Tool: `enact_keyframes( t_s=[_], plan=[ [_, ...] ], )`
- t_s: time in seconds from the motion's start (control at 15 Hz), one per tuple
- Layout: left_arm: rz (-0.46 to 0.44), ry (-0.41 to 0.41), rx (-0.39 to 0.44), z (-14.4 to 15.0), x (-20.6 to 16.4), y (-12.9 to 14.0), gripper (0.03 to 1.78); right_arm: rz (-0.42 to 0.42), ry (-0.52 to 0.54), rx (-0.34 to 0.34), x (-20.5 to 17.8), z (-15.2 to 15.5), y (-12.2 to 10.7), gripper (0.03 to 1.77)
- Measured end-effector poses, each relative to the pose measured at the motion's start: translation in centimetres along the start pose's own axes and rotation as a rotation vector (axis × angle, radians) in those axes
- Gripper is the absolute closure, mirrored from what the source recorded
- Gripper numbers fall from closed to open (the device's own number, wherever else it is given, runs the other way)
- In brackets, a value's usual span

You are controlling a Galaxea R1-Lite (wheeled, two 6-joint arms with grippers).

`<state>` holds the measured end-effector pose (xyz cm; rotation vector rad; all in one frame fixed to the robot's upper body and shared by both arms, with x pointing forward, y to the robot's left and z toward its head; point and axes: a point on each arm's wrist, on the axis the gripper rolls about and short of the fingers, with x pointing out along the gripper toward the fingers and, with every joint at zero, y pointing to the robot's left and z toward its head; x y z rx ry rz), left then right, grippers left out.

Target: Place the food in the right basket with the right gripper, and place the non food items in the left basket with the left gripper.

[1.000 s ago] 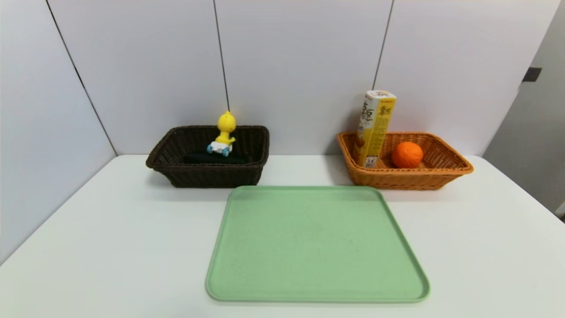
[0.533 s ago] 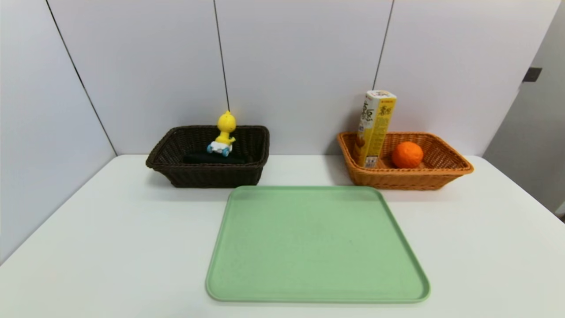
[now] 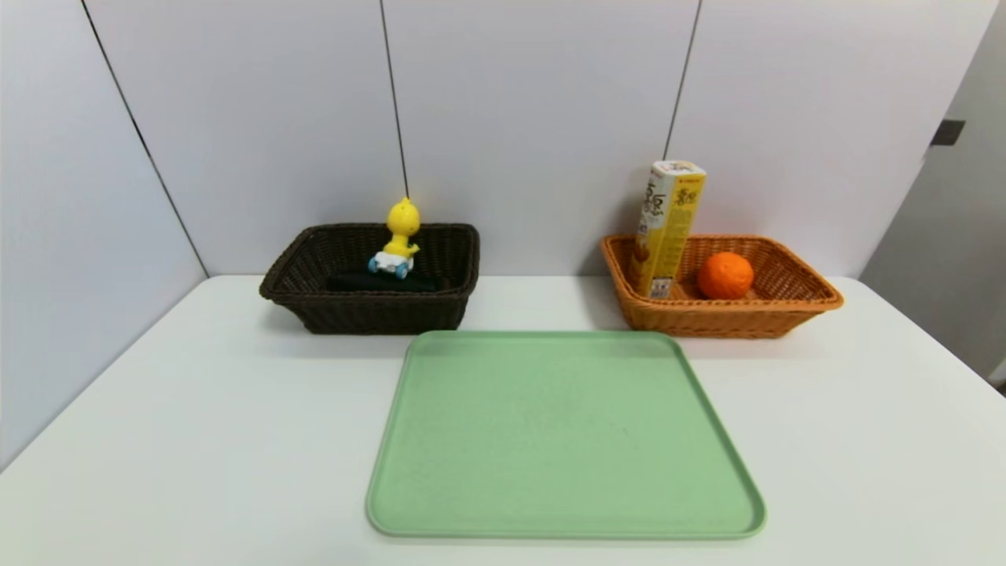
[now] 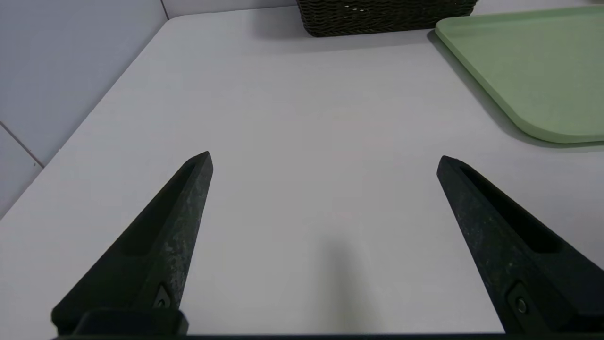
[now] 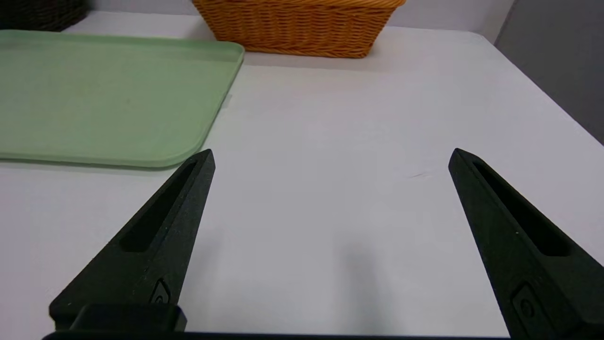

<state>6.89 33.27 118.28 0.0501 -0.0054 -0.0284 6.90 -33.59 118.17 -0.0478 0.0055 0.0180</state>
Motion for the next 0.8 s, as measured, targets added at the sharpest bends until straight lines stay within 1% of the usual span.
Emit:
enact_keyframes(
  t_s=[0.13,0.8],
  plan=[
    [0.002,0.001,-0.004,-0.01,0.0,0.0,0.12,-0.021,0.001,0.011,0.0,-0.01,-0.05,0.09],
    [0.002,0.0,-0.006,-0.01,0.0,0.0,0.12,-0.023,0.001,0.015,0.0,-0.01,-0.05,0.09]
  ],
)
